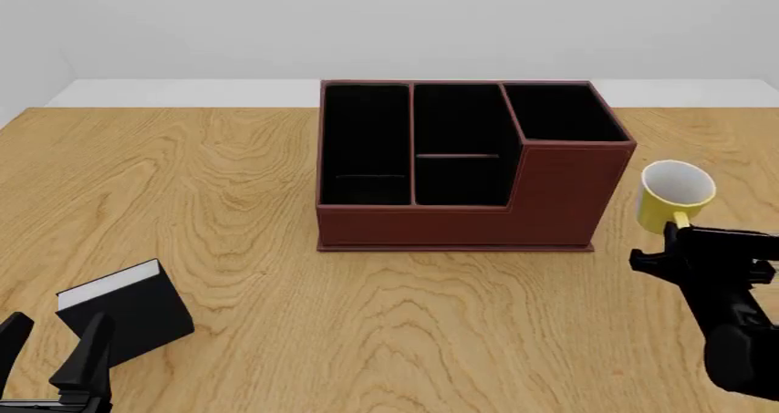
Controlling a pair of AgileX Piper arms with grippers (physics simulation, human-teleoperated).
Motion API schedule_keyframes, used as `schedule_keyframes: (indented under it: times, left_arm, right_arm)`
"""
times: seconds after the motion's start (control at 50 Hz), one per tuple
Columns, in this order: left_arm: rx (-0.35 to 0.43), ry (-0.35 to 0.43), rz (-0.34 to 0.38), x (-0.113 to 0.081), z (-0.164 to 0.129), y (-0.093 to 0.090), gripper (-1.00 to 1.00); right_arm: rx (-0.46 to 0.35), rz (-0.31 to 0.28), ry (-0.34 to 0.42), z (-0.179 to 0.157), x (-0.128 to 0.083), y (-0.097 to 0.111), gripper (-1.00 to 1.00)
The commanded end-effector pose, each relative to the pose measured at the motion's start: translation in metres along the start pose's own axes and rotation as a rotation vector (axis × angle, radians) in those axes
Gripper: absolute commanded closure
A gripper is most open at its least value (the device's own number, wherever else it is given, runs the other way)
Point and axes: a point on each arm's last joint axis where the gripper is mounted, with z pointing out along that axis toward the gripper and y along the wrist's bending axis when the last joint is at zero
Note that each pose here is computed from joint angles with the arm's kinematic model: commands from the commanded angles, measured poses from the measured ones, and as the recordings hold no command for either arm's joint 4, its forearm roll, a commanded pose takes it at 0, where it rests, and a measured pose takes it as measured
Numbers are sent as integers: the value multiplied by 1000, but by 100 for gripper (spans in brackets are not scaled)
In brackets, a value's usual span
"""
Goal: Pick up the yellow and white mug and place it to the right of the caddy.
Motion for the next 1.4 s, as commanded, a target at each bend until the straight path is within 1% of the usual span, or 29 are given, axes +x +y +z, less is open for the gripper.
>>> schedule_keyframes:
  times: [0.02, 0.12, 0.26, 0.42, 0.54, 0.78, 0.92, 1.22, 1.4]
  left_arm:
    - [0, 0, 0, 0, 0, 0, -100]
    - [0, 0, 0, 0, 0, 0, -100]
    - [0, 0, 0, 0, 0, 0, -100]
    - [0, 0, 0, 0, 0, 0, -100]
    - [0, 0, 0, 0, 0, 0, -100]
    - [0, 0, 0, 0, 0, 0, -100]
    - [0, 0, 0, 0, 0, 0, -100]
    - [0, 0, 0, 0, 0, 0, -100]
    - [0, 0, 0, 0, 0, 0, -100]
  right_arm:
    - [-2, 14, 4, 14, 5, 1, 100]
    - [-2, 17, 7, 20, 5, 1, 100]
    - [-10, 14, 18, 28, 13, 4, 100]
    - [-10, 13, 19, 35, 13, 4, 100]
    - [-14, 12, 33, 37, 24, 6, 100]
    - [-10, 14, 45, 45, 29, 5, 100]
    - [-9, 14, 63, 50, 40, 5, 100]
    - [-4, 13, 86, 59, 53, 4, 100]
    - [-5, 9, 95, 60, 58, 5, 100]
